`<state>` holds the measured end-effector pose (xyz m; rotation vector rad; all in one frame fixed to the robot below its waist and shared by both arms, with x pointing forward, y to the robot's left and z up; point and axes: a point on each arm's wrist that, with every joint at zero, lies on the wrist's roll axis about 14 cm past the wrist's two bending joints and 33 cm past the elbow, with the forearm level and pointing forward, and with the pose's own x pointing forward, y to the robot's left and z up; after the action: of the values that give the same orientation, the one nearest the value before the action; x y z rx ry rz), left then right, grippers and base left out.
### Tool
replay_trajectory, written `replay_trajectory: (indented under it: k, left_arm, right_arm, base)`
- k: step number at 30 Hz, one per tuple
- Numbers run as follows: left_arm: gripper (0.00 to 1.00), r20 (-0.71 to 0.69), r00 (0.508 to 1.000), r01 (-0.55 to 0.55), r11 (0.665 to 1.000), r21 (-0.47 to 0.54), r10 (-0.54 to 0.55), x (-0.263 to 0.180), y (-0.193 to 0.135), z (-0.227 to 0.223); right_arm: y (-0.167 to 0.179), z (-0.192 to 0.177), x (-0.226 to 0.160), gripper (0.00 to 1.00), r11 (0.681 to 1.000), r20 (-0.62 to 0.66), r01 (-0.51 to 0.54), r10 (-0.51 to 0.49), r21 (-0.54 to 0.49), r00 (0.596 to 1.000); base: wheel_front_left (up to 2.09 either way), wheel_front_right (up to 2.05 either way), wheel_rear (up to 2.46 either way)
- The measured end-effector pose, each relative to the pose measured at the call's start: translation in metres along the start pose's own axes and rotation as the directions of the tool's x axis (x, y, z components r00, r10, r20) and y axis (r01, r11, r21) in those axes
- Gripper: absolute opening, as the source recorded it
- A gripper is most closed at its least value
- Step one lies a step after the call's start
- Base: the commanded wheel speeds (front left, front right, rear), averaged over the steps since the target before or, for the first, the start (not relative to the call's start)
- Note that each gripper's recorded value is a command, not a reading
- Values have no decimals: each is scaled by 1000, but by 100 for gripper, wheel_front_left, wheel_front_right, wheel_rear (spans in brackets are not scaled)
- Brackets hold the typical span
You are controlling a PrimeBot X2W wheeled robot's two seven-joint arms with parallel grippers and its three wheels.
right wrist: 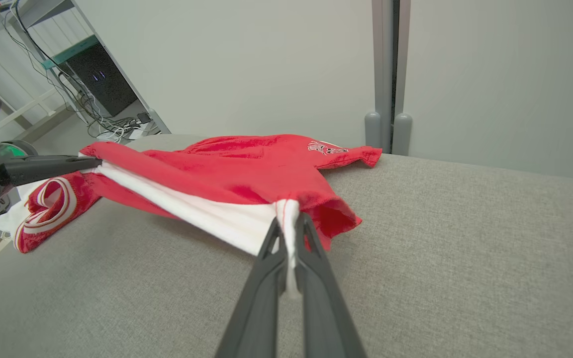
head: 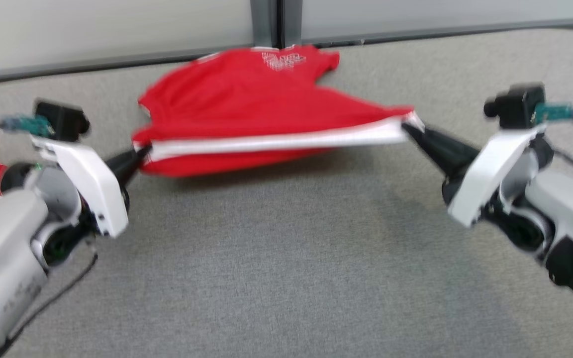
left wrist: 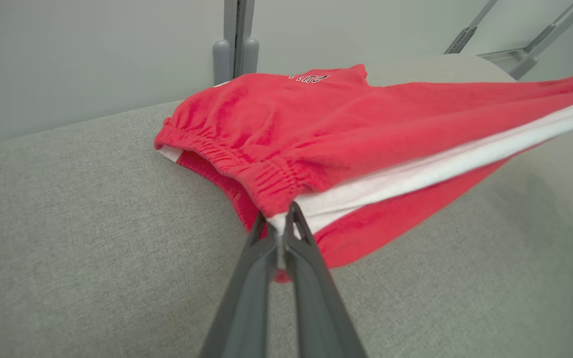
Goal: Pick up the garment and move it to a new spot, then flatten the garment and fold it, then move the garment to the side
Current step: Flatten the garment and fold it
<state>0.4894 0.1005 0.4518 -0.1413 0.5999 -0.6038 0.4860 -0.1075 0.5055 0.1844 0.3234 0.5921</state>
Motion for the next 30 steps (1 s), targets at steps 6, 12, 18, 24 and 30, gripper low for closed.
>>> replay_trajectory:
  k: [6,12,18,24,30]
  left_arm:
    - [0,-42,997,63,998,-22,-64,-36,-45,-21]
    - [0,-103,990,95,995,-9,-95,-72,-83,-55]
    - [0,-220,970,98,994,-53,-107,-106,-107,-96]
    - [0,-271,957,79,990,-118,-108,-115,-107,-100]
    - [0,-342,924,96,969,-225,-172,-103,-95,-87]
  right_arm:
    - [20,-30,-51,0,1000,-79,-14,15,9,997]
    - [31,-60,-91,0,999,-159,-31,32,9,987]
    - [26,-75,-120,0,999,-221,-22,29,30,975]
    - [20,-59,-119,0,1000,-229,-27,28,8,973]
    - [16,-43,-88,0,998,-264,-57,47,-30,963]
  base:
    - [0,0,0]
    - [0,0,0]
    - [0,0,0]
    - [0,0,0]
    - [0,0,0]
